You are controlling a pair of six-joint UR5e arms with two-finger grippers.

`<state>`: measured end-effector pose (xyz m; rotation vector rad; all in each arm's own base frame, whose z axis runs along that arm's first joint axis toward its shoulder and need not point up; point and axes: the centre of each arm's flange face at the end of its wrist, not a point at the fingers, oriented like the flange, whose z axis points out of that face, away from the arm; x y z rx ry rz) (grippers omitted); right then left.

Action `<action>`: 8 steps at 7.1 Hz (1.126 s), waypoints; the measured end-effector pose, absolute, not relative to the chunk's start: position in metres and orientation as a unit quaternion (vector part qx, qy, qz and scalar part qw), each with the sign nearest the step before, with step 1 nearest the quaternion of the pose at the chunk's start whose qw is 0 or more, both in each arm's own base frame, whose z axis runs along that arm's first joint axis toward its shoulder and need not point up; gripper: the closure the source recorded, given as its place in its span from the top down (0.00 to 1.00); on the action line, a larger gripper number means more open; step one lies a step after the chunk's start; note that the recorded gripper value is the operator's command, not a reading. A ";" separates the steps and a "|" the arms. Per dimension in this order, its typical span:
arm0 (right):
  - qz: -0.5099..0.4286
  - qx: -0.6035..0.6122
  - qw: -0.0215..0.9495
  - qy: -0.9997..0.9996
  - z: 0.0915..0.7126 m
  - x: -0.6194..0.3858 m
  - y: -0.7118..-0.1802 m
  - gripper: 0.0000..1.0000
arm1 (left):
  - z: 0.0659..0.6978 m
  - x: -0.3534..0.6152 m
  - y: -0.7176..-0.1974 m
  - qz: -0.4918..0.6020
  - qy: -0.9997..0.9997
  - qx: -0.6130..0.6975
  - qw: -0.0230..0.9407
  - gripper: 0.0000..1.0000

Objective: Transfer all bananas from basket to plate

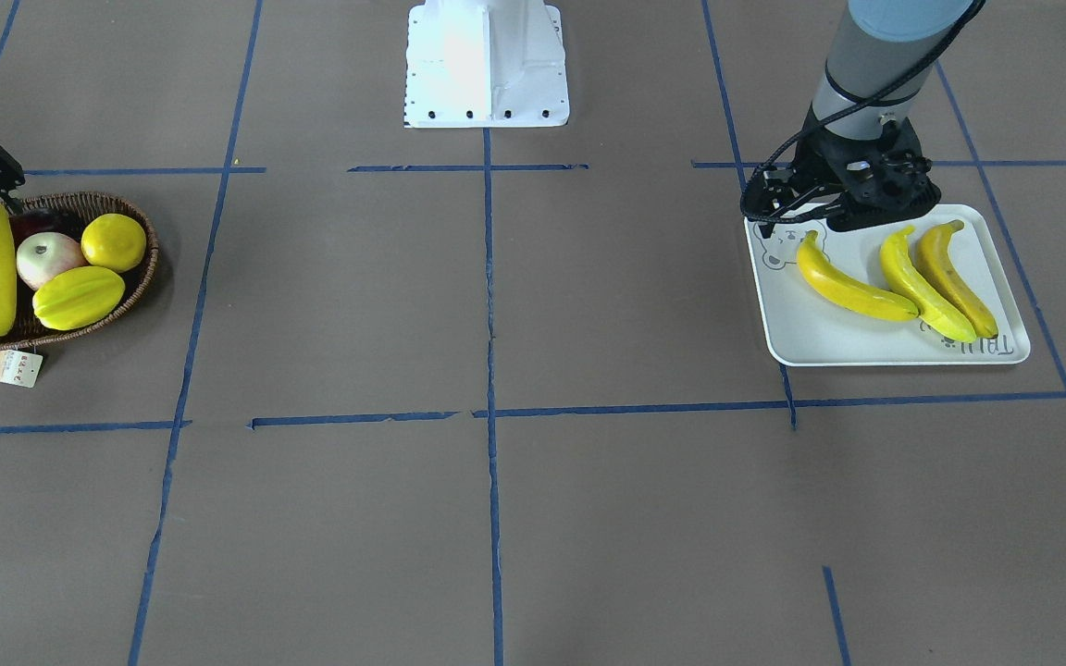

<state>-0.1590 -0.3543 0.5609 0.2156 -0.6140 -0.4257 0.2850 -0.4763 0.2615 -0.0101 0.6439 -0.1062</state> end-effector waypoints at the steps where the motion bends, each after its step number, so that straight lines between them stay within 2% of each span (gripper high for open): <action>1: -0.215 0.099 0.928 -0.287 0.573 -0.166 -0.352 0.99 | 0.261 0.285 -0.476 -0.052 0.316 -0.005 0.947 1.00; 2: -0.220 0.095 0.931 -0.276 0.581 -0.172 -0.351 0.96 | 0.261 0.285 -0.476 -0.052 0.317 -0.005 0.947 1.00; 3: -0.224 0.092 0.931 -0.272 0.585 -0.176 -0.351 0.78 | 0.261 0.285 -0.476 -0.052 0.317 -0.005 0.947 1.00; 4: -0.225 0.090 0.932 -0.270 0.588 -0.178 -0.350 0.38 | 0.261 0.285 -0.476 -0.052 0.317 -0.005 0.947 1.00; 5: -0.226 0.088 0.932 -0.269 0.590 -0.178 -0.350 0.10 | 0.261 0.285 -0.476 -0.052 0.317 -0.005 0.947 1.00; 6: -0.225 0.087 0.933 -0.267 0.592 -0.177 -0.349 0.00 | 0.261 0.285 -0.476 -0.052 0.317 -0.005 0.947 1.00; 8: -0.226 0.089 0.933 -0.267 0.590 -0.175 -0.349 0.00 | 0.259 0.284 -0.475 -0.051 0.319 -0.005 0.946 1.00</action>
